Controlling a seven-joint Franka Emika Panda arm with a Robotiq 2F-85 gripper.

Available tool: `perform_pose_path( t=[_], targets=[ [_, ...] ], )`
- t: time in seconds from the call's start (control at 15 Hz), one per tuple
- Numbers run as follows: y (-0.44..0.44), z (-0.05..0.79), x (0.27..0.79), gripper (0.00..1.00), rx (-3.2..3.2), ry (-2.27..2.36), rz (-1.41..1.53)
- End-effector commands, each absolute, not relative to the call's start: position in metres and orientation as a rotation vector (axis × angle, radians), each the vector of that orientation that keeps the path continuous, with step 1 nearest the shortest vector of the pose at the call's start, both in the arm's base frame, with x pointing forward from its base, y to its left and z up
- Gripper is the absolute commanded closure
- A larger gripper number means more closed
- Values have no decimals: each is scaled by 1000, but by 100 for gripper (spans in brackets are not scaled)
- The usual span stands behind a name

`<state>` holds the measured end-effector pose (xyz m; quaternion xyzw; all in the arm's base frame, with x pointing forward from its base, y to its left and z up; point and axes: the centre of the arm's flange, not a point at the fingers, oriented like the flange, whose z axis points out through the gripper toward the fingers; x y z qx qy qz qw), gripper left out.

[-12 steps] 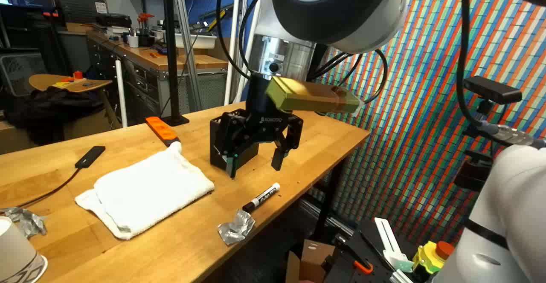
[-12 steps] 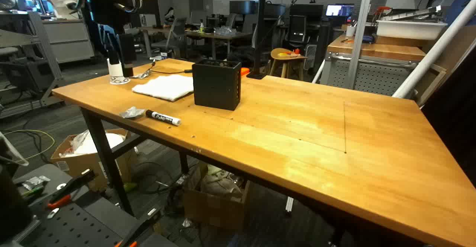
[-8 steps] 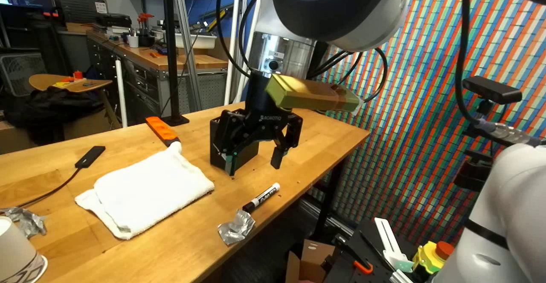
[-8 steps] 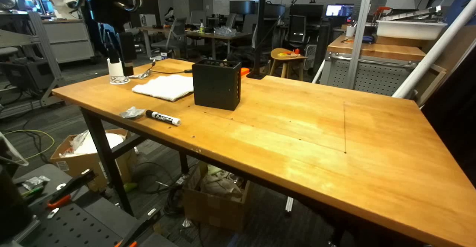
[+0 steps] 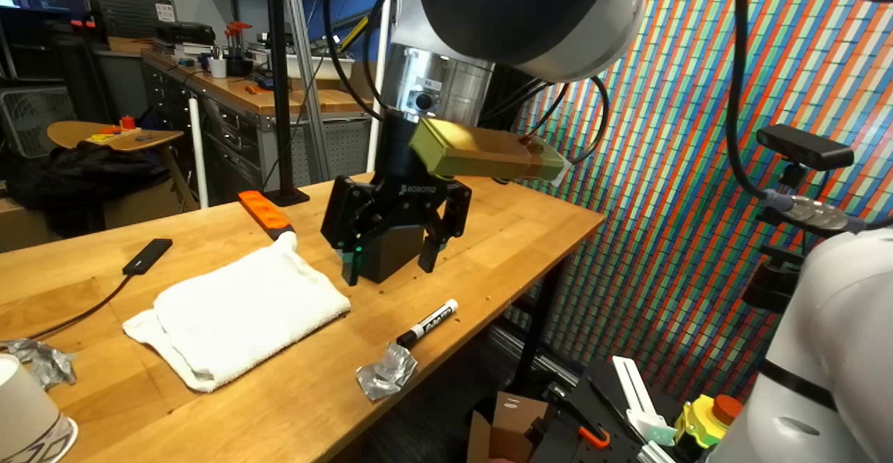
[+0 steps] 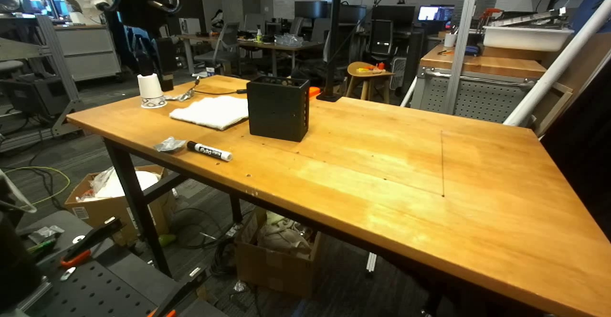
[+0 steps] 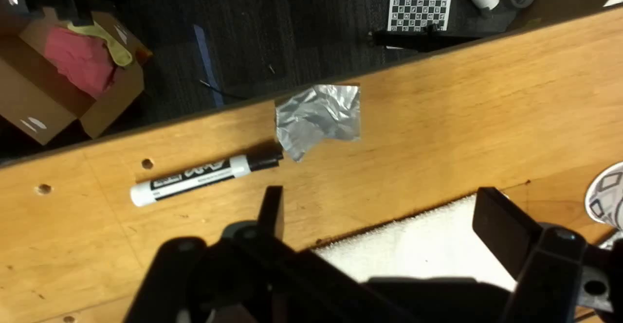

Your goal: Put the white towel in the black box

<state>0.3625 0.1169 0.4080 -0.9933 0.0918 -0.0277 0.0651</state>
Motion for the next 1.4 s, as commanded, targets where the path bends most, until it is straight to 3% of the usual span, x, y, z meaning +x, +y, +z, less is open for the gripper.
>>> perform_pose_path(
  t=[0.0,0.8,1.33],
  targets=[
    [143,418,402,0,-2975,125,-210],
    [174,338,539,0,-2956,-144,-439],
    [213,257,564,0,-3035,-499,-402]
  ],
)
